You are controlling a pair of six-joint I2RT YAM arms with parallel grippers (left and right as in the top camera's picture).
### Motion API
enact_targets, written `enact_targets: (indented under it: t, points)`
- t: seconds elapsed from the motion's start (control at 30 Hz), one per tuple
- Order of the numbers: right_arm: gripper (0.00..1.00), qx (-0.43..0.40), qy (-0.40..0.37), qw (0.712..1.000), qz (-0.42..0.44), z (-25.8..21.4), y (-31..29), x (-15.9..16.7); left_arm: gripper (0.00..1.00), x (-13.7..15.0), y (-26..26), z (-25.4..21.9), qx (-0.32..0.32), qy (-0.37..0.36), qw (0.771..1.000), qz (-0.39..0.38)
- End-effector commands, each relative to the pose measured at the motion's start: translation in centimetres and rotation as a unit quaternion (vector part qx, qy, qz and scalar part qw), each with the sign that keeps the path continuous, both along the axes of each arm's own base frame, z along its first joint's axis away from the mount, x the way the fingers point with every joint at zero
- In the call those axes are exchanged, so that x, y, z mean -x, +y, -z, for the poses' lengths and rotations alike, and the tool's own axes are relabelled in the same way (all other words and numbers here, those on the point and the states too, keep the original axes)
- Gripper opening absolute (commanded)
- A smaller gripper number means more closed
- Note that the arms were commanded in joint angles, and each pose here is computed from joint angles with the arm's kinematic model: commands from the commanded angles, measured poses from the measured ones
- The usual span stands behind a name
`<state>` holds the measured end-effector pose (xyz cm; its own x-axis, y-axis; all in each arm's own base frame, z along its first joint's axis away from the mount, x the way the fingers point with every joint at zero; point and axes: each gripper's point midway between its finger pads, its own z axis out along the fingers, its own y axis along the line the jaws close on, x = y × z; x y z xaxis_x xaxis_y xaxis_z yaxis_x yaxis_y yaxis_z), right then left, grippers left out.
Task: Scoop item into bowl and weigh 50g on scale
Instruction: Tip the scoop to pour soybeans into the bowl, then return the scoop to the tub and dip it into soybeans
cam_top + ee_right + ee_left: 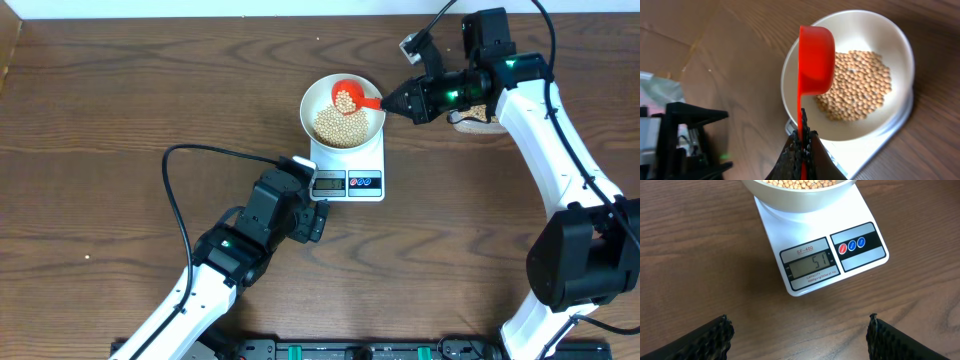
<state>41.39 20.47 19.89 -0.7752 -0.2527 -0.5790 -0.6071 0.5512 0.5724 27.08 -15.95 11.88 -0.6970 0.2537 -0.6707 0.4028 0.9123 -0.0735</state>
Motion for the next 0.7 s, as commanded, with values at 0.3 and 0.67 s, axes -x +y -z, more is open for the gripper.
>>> enact_targets:
  t: [0.3,0.67]
  points:
    - [0.01,-0.137,-0.007,0.990,-0.012,-5.5,-2.5,-0.3,0.88,-0.1,0.1,0.0,-0.004,-0.001,1.000,-0.001]
    - [0.01,-0.167,0.001,0.982,0.087,-6.4,-11.5,-2.2,0.88,-0.1,0.1,0.0,-0.004,-0.001,1.000,-0.001]
